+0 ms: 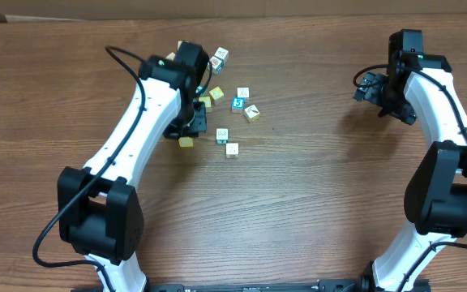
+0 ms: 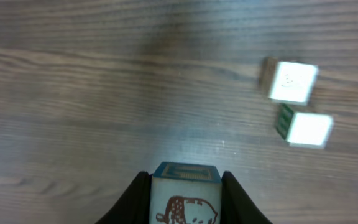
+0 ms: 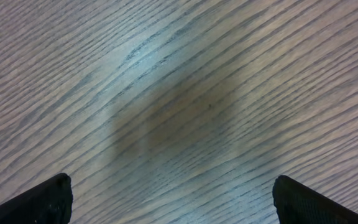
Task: Form a circle
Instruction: 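Carry the acorn block down beside the 3 and 2 blocks, then lower the acorn block next to the 3 block and release it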
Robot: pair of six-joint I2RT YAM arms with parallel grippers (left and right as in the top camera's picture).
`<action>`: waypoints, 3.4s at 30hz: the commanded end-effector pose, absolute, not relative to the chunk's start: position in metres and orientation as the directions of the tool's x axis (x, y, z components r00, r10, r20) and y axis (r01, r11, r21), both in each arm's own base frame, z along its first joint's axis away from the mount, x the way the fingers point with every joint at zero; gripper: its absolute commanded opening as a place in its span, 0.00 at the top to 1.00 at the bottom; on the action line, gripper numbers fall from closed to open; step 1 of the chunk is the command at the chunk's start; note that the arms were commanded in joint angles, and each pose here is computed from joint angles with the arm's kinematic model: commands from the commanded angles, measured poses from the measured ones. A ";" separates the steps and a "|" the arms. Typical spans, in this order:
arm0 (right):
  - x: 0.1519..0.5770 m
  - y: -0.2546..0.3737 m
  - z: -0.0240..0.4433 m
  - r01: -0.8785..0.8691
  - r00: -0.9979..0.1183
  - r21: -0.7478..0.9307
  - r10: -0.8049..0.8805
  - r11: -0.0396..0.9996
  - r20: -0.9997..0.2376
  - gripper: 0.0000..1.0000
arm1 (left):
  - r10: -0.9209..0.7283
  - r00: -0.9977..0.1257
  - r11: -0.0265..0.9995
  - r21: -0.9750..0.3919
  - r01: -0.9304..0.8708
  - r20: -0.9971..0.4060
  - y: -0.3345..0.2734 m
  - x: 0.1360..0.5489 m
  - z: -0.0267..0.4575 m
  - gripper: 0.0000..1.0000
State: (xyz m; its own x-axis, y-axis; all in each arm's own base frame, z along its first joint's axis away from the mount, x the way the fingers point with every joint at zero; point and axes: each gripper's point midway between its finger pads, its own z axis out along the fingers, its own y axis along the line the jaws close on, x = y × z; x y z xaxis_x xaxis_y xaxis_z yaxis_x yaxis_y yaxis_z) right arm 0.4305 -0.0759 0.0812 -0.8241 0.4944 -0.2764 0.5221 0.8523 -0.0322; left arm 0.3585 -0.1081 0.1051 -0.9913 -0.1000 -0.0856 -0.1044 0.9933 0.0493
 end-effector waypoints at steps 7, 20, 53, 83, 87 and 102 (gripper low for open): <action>0.437 -0.079 0.099 0.526 -0.808 -0.022 0.492 0.850 -0.322 0.00 | -0.135 -0.987 0.990 0.024 -0.137 -0.083 -0.111 0.349 0.047 0.91; 0.437 -0.079 0.099 0.526 -0.808 -0.022 0.492 0.850 -0.322 0.00 | -0.086 -0.985 0.996 -0.009 -0.085 -0.147 -0.131 0.349 0.018 0.88; 0.437 -0.079 0.099 0.526 -0.808 -0.022 0.492 0.850 -0.322 0.00 | -0.053 -0.986 0.998 -0.023 -0.050 -0.157 -0.139 0.350 0.018 0.85; 0.437 -0.079 0.099 0.526 -0.808 -0.022 0.492 0.850 -0.322 0.00 | 0.017 -0.985 0.995 -0.096 0.034 -0.174 -0.161 0.352 0.020 0.69; 0.437 -0.079 0.099 0.526 -0.808 -0.022 0.492 0.850 -0.322 0.00 | 0.017 -0.985 0.995 -0.097 0.035 -0.173 -0.162 0.352 0.020 0.59; 0.437 -0.079 0.099 0.526 -0.808 -0.022 0.492 0.850 -0.322 0.00 | 0.018 -0.986 0.995 -0.094 0.034 -0.166 -0.161 0.350 0.018 0.69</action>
State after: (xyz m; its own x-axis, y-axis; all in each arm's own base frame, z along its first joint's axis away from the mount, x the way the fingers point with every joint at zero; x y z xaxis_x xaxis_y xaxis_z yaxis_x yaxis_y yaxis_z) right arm 0.4305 -0.0758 0.0812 -0.8238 0.4950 -0.2762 0.5227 0.8519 -0.0323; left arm 0.3556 -0.1590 0.0213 -0.9837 -0.0022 -0.1800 0.0151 0.9954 -0.0945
